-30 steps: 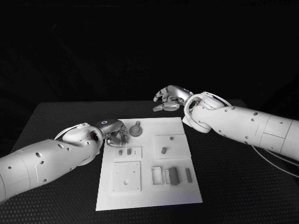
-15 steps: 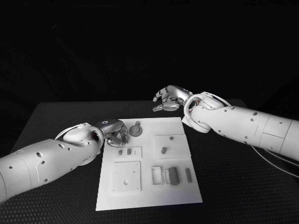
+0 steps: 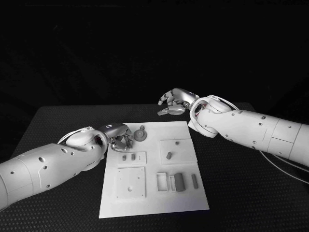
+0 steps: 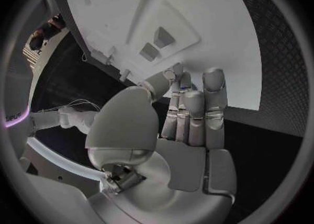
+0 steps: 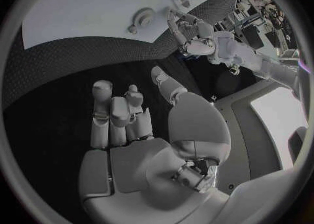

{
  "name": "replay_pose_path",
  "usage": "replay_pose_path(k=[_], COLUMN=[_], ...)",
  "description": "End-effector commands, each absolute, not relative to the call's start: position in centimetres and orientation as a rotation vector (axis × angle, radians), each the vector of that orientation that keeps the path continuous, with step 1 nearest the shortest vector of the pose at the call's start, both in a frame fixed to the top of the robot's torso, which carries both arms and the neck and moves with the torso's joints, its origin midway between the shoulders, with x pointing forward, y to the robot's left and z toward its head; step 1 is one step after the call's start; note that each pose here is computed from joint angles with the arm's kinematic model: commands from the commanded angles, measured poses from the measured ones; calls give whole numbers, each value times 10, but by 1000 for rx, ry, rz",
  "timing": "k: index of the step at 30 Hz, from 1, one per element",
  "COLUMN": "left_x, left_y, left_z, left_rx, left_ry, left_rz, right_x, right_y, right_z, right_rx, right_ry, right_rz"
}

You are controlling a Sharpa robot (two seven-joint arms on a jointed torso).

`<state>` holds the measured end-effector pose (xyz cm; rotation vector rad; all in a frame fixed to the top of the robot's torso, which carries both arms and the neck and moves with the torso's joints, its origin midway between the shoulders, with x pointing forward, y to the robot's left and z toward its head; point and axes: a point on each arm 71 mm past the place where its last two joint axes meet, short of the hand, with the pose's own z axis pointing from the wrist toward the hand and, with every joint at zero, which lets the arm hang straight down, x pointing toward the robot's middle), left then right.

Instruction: Assemble the parts on the task board

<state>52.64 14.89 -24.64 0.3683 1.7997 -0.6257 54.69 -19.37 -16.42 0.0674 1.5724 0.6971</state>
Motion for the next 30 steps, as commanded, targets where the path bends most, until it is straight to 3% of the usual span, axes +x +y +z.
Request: replay_pose_path(k=[1, 30], left_x=[523, 523], left_y=[143, 142], left_z=[-253, -253], left_rx=[406, 423], left_ry=[1861, 1859], left_rz=[-615, -608], right_x=[546, 547], right_y=[-192, -193], right_z=[-165, -165], right_rx=[57, 58], right_ry=[1579, 1579], right_rz=[705, 704])
